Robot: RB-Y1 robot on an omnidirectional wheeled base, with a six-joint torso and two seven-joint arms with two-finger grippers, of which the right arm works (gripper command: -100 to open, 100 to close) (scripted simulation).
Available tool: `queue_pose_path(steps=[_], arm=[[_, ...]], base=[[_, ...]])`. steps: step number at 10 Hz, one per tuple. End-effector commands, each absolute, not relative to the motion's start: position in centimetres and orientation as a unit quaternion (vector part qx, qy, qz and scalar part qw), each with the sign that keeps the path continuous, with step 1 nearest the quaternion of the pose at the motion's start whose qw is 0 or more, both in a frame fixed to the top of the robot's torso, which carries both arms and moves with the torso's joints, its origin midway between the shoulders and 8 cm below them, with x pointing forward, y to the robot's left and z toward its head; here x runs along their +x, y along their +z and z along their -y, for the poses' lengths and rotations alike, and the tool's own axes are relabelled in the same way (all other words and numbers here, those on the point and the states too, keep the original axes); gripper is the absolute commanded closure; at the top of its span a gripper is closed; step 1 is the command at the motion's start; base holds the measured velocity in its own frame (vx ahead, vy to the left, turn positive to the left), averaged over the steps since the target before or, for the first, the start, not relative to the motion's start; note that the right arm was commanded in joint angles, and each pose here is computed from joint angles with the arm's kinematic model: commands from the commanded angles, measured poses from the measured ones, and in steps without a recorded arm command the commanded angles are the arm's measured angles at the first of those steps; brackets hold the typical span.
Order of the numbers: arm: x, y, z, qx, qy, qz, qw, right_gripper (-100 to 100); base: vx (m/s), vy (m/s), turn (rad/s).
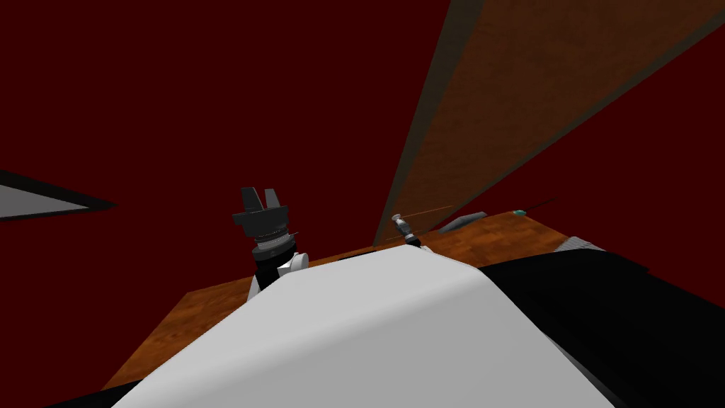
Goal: Pull the door open
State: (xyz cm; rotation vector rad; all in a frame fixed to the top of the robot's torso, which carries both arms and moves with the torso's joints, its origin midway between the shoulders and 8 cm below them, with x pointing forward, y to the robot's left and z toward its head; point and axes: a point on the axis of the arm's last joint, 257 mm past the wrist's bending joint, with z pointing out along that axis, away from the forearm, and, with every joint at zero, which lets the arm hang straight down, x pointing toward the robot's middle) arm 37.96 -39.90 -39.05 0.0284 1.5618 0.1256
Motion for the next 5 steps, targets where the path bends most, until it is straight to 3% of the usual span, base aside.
queue_pose_path(steps=[1,5], arm=[[37.99,-38.9,40.16,0.029,0.066,-0.701,0.71,100],[38.15,-38.65,40.86,0.078,0.095,-0.694,0.71,100]], base=[[-0.059,-0.036,0.106],[-0.065,-0.035,0.127]])
